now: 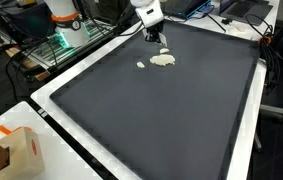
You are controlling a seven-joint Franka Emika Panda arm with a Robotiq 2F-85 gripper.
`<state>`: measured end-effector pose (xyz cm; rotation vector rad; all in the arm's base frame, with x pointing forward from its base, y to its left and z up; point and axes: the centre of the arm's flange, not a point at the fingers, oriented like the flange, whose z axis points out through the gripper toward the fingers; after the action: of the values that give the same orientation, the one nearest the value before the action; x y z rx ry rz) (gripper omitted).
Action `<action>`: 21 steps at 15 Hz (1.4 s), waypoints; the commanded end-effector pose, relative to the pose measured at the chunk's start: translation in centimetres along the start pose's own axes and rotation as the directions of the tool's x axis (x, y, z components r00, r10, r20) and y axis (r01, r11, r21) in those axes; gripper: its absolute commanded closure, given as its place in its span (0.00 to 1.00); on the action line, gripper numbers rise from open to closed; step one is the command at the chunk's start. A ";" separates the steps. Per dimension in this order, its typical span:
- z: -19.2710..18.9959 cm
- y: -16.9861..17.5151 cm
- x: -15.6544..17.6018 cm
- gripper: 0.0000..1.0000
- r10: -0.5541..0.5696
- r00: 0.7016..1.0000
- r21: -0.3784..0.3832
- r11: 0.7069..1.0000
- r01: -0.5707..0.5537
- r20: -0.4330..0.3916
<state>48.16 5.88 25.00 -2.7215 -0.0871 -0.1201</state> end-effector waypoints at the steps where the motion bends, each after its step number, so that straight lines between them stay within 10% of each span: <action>1: -1.1 -1.3 -1.5 0.99 0.031 0.999 -0.062 0.998 -0.032 -0.009; 21: -4.6 -7.6 -1.1 0.99 0.167 0.981 -0.415 0.889 -0.193 -0.098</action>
<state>46.73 10.07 31.06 -3.0932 0.2065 -0.1936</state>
